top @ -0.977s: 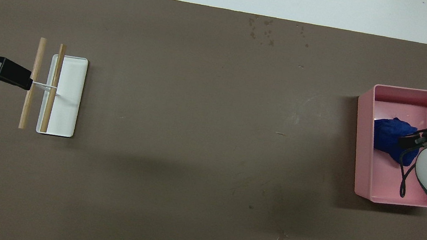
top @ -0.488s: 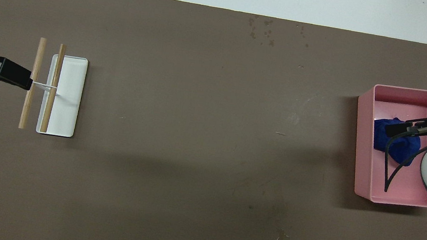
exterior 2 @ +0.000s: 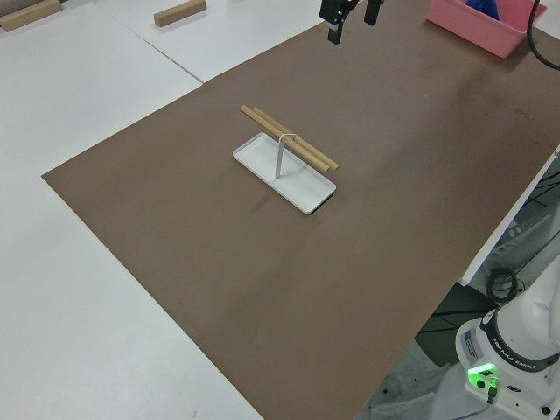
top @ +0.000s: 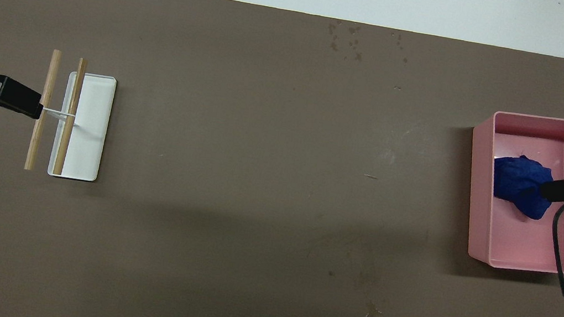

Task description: Wipe water with towel using both arms

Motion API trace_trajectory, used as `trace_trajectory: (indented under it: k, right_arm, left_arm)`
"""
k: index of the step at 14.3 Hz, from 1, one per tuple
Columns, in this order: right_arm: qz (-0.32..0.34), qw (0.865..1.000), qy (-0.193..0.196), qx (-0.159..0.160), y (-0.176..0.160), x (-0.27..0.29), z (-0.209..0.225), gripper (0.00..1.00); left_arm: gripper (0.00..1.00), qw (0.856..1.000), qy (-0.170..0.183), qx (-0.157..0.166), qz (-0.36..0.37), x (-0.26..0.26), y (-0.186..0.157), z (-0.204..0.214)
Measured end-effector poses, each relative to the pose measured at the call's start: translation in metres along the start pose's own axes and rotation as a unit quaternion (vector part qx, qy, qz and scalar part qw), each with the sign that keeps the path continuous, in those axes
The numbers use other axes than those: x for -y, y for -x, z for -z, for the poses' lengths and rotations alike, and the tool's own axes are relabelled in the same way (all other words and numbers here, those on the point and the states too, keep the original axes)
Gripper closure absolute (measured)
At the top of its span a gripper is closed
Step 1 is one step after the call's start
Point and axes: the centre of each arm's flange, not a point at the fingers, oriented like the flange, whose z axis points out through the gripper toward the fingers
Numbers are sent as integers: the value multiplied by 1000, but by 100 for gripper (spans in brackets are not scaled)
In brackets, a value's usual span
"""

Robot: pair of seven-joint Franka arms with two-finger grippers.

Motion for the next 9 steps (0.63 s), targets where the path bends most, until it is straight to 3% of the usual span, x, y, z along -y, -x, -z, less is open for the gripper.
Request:
trace_trajectory:
  k: [3, 9]
  right_arm:
    - [-14, 1000, 4, -9, 13, 7, 21, 0]
    - [-11, 1000, 1, -13, 10, 26, 23, 0]
  left_arm:
    - [0, 1000, 0, 0, 0, 0, 0, 0]
    - [0, 1000, 0, 0, 0, 0, 0, 0]
